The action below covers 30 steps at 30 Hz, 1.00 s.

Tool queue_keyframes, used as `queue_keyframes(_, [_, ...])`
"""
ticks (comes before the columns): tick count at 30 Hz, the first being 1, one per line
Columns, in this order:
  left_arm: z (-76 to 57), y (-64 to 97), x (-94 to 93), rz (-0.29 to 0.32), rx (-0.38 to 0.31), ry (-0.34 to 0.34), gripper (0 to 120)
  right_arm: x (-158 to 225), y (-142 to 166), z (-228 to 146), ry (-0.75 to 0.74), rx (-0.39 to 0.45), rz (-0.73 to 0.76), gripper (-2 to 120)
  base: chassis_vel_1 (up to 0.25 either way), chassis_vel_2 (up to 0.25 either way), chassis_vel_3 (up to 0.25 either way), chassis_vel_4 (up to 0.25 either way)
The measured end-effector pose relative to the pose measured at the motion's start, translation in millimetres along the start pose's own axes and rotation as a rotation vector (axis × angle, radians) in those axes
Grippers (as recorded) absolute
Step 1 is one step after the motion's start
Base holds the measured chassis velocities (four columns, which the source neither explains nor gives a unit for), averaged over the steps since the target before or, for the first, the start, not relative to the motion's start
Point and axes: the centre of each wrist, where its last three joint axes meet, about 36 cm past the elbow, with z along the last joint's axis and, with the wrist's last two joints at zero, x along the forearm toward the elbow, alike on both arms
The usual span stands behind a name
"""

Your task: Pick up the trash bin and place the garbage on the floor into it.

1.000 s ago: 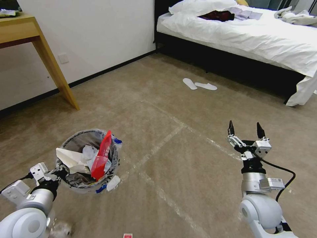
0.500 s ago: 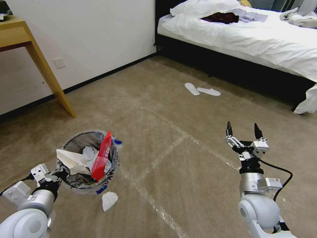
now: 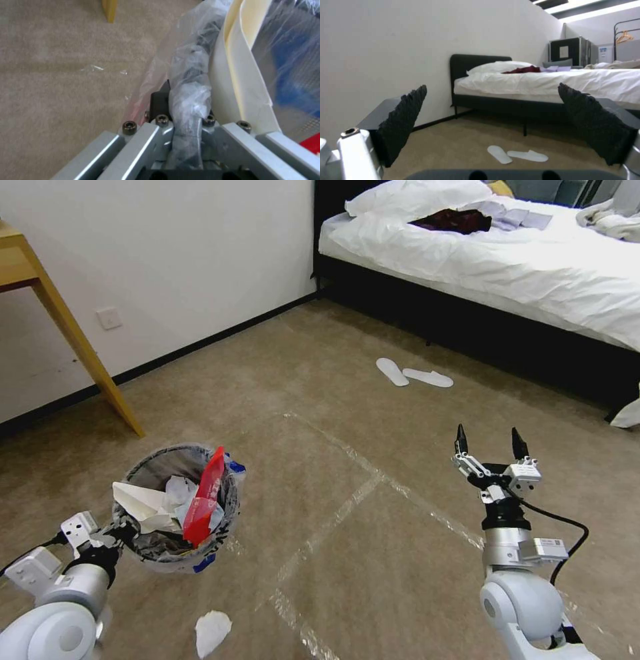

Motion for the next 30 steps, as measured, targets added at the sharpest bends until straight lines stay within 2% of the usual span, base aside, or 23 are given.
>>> queue_keyframes(30, [0.8,5.3,-7.6,-0.014,0.007,0.002,1,-5.7,5.8,12.6,0.018,-0.008,-0.007,100,-0.139,0.136,0.135,-0.135])
